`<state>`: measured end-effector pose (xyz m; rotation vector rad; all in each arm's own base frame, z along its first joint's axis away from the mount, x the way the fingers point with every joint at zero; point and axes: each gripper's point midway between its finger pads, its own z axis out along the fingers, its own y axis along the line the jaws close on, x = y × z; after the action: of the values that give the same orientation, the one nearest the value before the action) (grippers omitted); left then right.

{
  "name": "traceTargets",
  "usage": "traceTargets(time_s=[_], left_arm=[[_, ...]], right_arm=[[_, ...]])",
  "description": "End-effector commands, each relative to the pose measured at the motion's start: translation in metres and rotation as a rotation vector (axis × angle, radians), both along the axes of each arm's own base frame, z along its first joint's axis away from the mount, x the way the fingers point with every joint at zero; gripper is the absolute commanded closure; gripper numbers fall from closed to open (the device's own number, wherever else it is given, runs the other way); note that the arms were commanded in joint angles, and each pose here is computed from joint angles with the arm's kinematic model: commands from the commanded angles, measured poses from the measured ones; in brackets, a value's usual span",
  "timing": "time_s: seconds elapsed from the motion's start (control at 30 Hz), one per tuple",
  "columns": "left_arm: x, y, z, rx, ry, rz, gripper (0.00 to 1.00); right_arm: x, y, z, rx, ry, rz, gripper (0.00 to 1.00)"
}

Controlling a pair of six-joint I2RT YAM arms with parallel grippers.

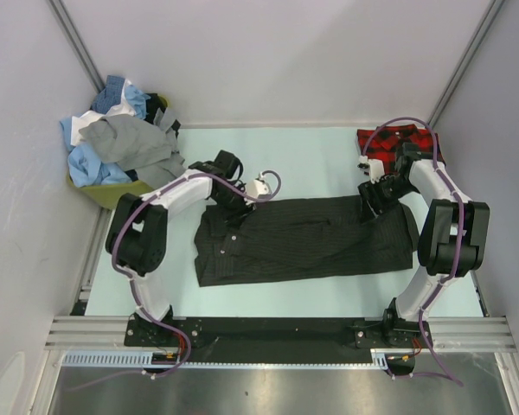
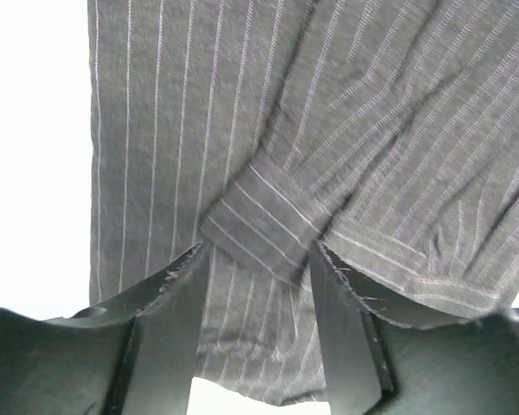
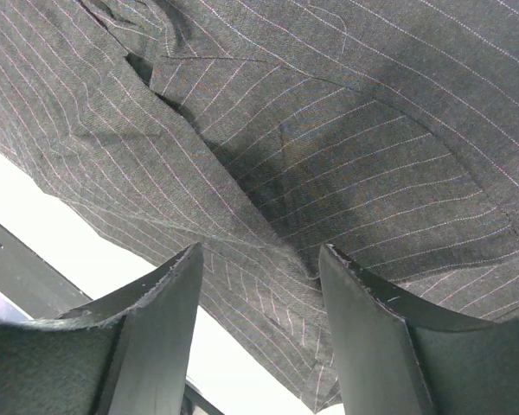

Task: Fold and stack the long sleeve shirts
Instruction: Fold the shirt

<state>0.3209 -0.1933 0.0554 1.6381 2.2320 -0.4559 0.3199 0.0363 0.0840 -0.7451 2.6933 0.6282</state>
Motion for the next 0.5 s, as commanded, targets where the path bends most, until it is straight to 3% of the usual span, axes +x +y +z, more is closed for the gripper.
traceTargets(time_s=[0.0,0.17,0.27,0.37,0.47], left_arm=[[0.013,-0.011,-0.009,-0.005,0.013,-0.005,0.42],[0.006,-0.010,-0.024,0.026,0.047,-0.015,0.41],[0.001,-0.011,-0.027,0.036,0.056,-0.023,0.48],[-0.001,-0.012,-0.027,0.035,0.062,-0.019,0.61],[0.001,-0.011,-0.019,0.030,0.048,-0.011,0.88]], right_arm=[[0.007,0.001,0.007,0.008,-0.016,-0.006,0.38],[0.007,0.003,0.008,0.007,-0.017,-0.003,0.38],[0.006,0.002,0.007,0.002,-0.014,-0.002,0.37],[0.007,0.002,0.006,0.002,-0.014,0.001,0.37],[0.008,0.003,0.006,0.003,-0.017,0.002,0.37]])
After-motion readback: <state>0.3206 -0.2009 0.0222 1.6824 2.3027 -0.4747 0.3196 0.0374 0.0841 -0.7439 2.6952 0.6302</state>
